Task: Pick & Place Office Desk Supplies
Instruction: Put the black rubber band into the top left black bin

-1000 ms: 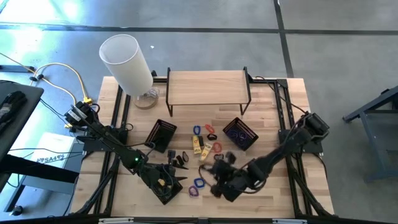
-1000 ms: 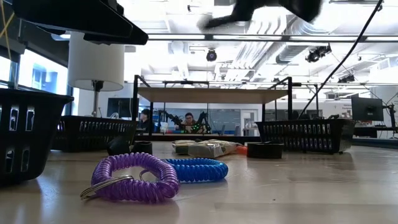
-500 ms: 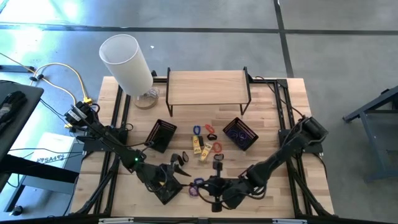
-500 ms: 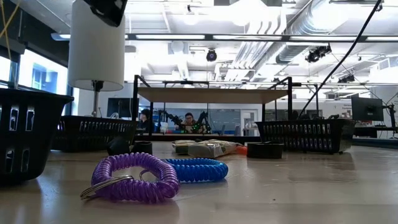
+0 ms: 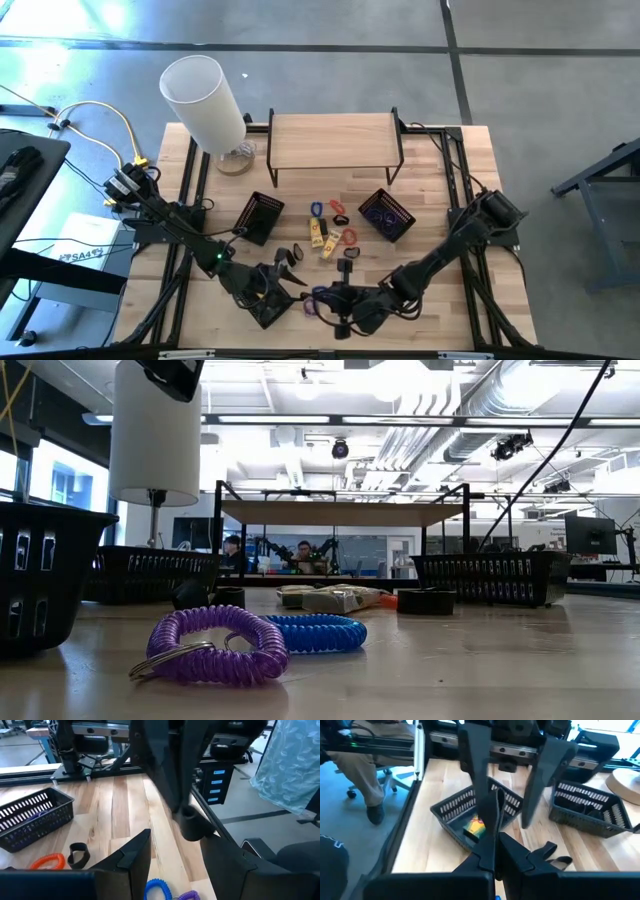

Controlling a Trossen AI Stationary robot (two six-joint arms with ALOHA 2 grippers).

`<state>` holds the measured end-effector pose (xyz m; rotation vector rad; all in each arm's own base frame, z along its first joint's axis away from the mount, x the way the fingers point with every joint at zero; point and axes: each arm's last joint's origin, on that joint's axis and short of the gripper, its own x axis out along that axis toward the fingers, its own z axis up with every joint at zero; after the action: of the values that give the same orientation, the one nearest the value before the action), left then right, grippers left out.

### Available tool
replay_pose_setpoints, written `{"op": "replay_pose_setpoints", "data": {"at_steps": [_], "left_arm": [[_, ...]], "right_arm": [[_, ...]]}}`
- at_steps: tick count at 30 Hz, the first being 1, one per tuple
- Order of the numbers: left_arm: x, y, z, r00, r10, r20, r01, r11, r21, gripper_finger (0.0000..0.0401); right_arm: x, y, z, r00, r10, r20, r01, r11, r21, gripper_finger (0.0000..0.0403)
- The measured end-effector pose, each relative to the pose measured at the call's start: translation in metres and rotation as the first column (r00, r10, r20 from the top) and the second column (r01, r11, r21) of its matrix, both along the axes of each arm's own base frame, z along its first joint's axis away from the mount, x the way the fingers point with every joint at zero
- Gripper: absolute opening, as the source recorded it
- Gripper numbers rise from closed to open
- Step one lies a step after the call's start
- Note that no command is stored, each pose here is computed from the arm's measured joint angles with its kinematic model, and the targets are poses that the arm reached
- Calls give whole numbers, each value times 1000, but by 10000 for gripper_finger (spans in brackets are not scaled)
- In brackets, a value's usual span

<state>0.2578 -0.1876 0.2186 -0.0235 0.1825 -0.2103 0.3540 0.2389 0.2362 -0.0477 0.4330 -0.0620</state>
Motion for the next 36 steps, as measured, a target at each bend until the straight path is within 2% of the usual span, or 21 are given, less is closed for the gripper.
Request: {"op": "replay_pose_setpoints", "data": {"at_steps": [5, 14, 19, 24, 30, 36], "left_arm": [[0, -2, 1, 998, -62, 6, 62, 998, -10, 163], [7, 9, 1, 1000, 0, -9, 0, 997, -71, 163], [8, 10, 1, 1000, 5, -9, -5, 997, -72, 156], [8, 10, 1, 1000, 4, -10, -5, 997, -72, 111], [8, 10, 1, 1000, 1, -9, -2, 998, -70, 18], [8, 10, 1, 1000, -3, -7, 2, 998, -57, 4]], "right_arm": [[0, -2, 0, 1000, -22, 1, 22, 1000, -11, 3], [0, -1, 0, 1000, -15, -1, 15, 1000, -8, 3], [0, -1, -1, 1000, -9, -4, 9, 1000, -6, 3], [-1, -1, -2, 1000, 8, -20, -8, 1000, -2, 3], [-1, -1, -3, 1000, 7, -29, -7, 1000, -1, 3], [-1, -1, -3, 999, 5, -37, -5, 1000, -2, 5]]}}
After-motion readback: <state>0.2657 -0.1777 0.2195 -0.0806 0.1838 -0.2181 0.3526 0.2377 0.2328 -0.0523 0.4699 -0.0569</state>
